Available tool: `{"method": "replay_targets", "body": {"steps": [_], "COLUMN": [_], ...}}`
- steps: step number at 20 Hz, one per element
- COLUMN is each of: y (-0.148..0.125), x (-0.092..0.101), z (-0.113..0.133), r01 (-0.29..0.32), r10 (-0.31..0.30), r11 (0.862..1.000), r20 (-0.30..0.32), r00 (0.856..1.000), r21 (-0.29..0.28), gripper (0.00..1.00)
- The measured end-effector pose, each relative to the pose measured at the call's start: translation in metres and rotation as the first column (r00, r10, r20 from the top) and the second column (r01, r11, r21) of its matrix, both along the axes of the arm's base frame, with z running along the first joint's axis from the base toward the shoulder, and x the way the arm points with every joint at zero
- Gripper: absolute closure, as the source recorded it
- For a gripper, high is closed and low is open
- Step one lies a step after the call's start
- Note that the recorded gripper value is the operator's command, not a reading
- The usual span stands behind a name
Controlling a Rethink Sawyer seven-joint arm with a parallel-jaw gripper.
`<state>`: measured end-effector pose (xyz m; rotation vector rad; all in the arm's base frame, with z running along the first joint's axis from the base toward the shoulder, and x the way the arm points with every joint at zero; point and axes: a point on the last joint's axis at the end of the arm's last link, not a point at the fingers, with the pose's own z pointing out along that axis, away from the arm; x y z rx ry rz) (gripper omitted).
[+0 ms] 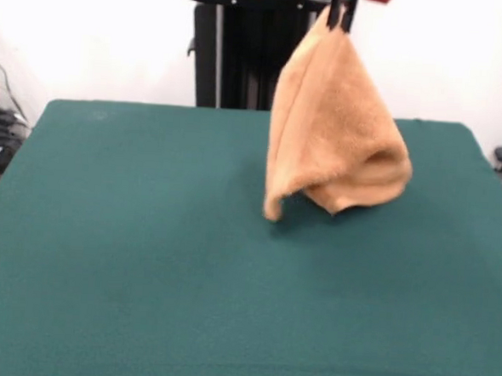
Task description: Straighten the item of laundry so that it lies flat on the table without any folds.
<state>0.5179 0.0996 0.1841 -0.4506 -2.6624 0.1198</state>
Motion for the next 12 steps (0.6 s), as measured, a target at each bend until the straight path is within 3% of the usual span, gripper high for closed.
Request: {"method": "replay_targets", "body": {"steps": [12], "y": [-0.008], "x": [0.017], "z": [0.062], "r01": [0.025], "r10": [-0.026], "r11": [1.0], "r20": [-0.055], "r00": [0.998], "r21": [-0.017], "gripper": [1.0]}}
